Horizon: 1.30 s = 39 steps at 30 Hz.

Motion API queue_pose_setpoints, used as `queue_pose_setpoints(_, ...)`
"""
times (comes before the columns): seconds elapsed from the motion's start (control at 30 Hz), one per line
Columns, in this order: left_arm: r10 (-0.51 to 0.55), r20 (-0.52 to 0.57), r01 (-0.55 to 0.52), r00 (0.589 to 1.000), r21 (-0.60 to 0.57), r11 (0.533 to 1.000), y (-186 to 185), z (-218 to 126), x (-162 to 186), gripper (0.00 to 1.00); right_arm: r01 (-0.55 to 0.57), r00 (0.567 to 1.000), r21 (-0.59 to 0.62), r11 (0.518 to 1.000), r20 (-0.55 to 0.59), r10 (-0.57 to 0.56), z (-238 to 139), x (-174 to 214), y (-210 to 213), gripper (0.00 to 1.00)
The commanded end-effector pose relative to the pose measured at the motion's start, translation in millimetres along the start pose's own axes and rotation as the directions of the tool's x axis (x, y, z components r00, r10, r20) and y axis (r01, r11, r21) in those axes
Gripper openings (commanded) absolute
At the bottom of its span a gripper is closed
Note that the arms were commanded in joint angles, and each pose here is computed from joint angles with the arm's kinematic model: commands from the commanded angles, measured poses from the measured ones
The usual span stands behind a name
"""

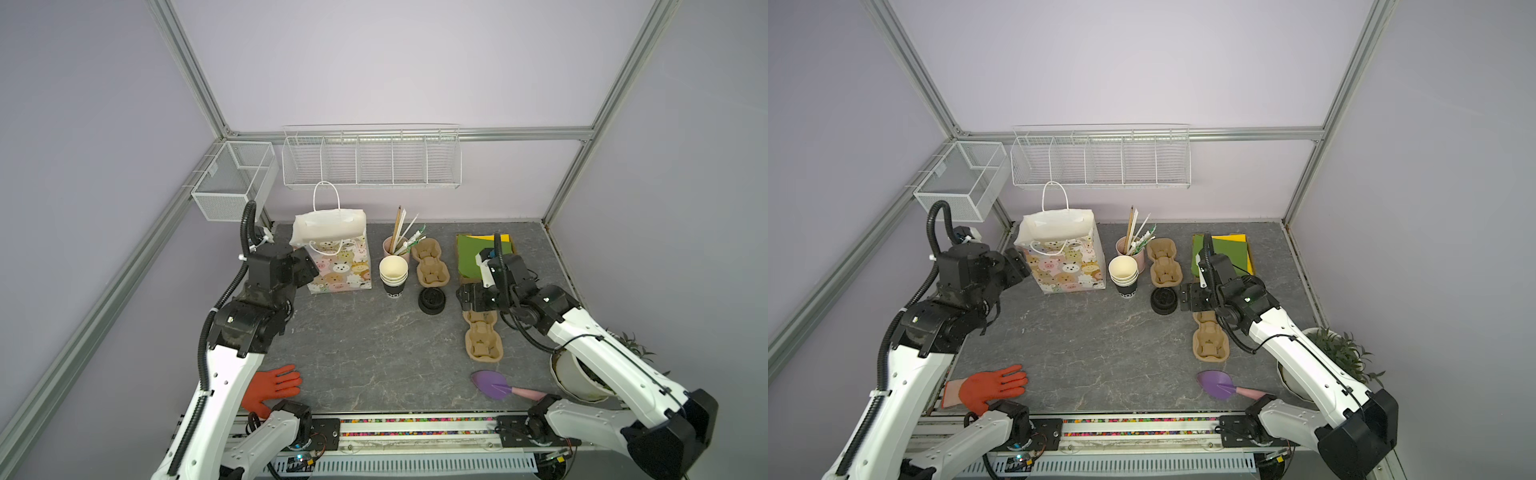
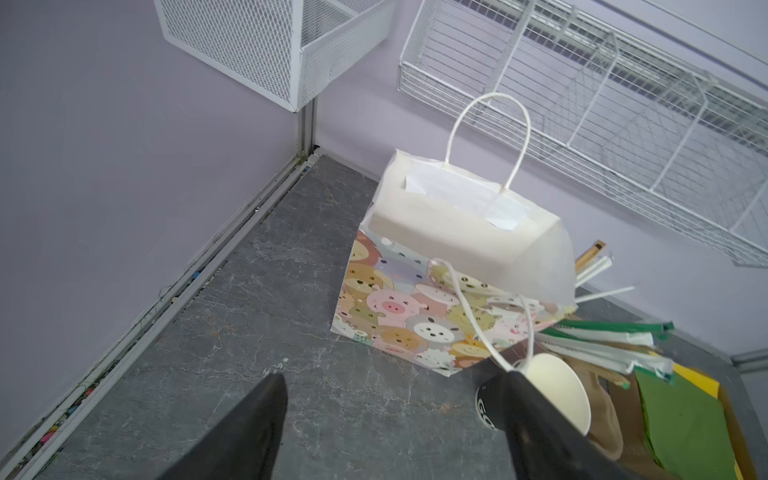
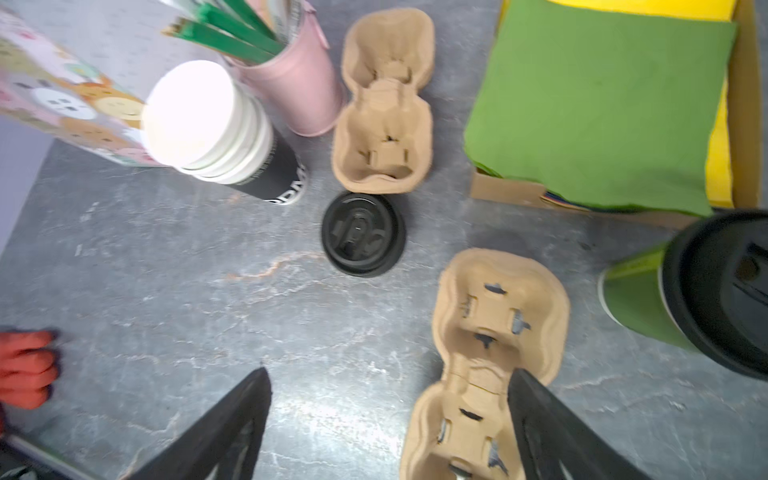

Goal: Pack the takeout coffee

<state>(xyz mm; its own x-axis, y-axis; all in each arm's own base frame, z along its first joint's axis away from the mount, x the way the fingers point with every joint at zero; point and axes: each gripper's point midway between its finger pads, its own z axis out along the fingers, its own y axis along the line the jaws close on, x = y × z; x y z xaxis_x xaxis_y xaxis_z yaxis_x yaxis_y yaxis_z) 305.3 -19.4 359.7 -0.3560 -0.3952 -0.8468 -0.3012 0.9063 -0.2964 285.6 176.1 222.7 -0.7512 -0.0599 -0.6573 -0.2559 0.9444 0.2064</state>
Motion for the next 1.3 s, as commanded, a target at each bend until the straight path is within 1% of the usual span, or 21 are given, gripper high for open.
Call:
queue_pose_setpoints(0.0, -0.063, 0.005, 0.063, 0.998, -0.045, 0.997, 5, 19, -18, 0.82, 0.052, 0.998, -0.024, 0.998, 0.021, -0.052, -7, -8, 14, 0.93)
queue_pose_setpoints(0.07, -0.067, 0.0, 0.067, 0.998, -0.064, 0.996, 5, 30, -28, 0.81, 0.06, 0.998, -0.036, 0.998, 0.034, -0.058, -11, -12, 18, 0.94)
queue_pose_setpoints(0.13, -0.037, -0.006, 0.037, 0.999, -0.096, 0.995, 3, 43, -36, 0.81, 0.066, 0.997, -0.05, 0.997, 0.044, -0.064, -15, -15, 22, 0.95)
queue_pose_setpoints(0.23, -0.003, -0.061, -0.006, 0.998, -0.148, 0.989, 3, 69, -34, 0.81, 0.08, 0.995, -0.067, 0.995, 0.057, -0.076, -22, -17, 27, 0.96)
queue_pose_setpoints(0.37, 0.003, -0.125, -0.027, 0.992, -0.191, 0.981, 9, 98, -31, 0.8, 0.097, 0.993, -0.086, 0.992, 0.072, -0.09, -30, -15, 30, 0.98)
queue_pose_setpoints(0.63, 0.072, -0.209, -0.128, 0.975, -0.266, 0.955, 6, 146, -29, 0.77, 0.126, 0.988, -0.112, 0.986, 0.106, -0.115, -48, -10, 30, 1.0)
queue_pose_setpoints(0.7, 0.054, -0.223, -0.124, 0.973, -0.312, 0.942, 10, 154, -29, 0.75, 0.132, 0.987, -0.117, 0.984, 0.112, -0.119, -51, -9, 30, 0.99)
queue_pose_setpoints(0.77, 0.052, -0.252, -0.136, 0.966, -0.326, 0.936, 10, 161, -27, 0.73, 0.137, 0.986, -0.119, 0.983, 0.116, -0.123, -54, -8, 30, 0.99)
queue_pose_setpoints(0.83, 0.054, -0.289, -0.154, 0.956, -0.333, 0.93, 10, 169, -21, 0.7, 0.142, 0.984, -0.121, 0.982, 0.12, -0.128, -56, -6, 29, 0.98)
queue_pose_setpoints(0.97, 0.064, -0.325, -0.18, 0.943, -0.34, 0.923, 11, 182, -11, 0.63, 0.152, 0.983, -0.121, 0.981, 0.122, -0.137, -59, -3, 28, 0.98)
queue_pose_setpoints(1.03, 0.07, -0.335, -0.193, 0.94, -0.352, 0.916, 14, 187, -7, 0.6, 0.155, 0.983, -0.12, 0.981, 0.122, -0.141, -60, -3, 28, 0.98)
queue_pose_setpoints(1.13, 0.068, -0.346, -0.2, 0.936, -0.36, 0.911, 17, 191, -2, 0.51, 0.158, 0.982, -0.118, 0.98, 0.122, -0.143, -61, -2, 27, 0.98)
queue_pose_setpoints(1.27, 0.07, -0.351, -0.204, 0.934, -0.362, 0.909, 19, 195, 3, 0.45, 0.158, 0.982, -0.123, 0.98, 0.121, -0.144, -60, -2, 28, 0.98)
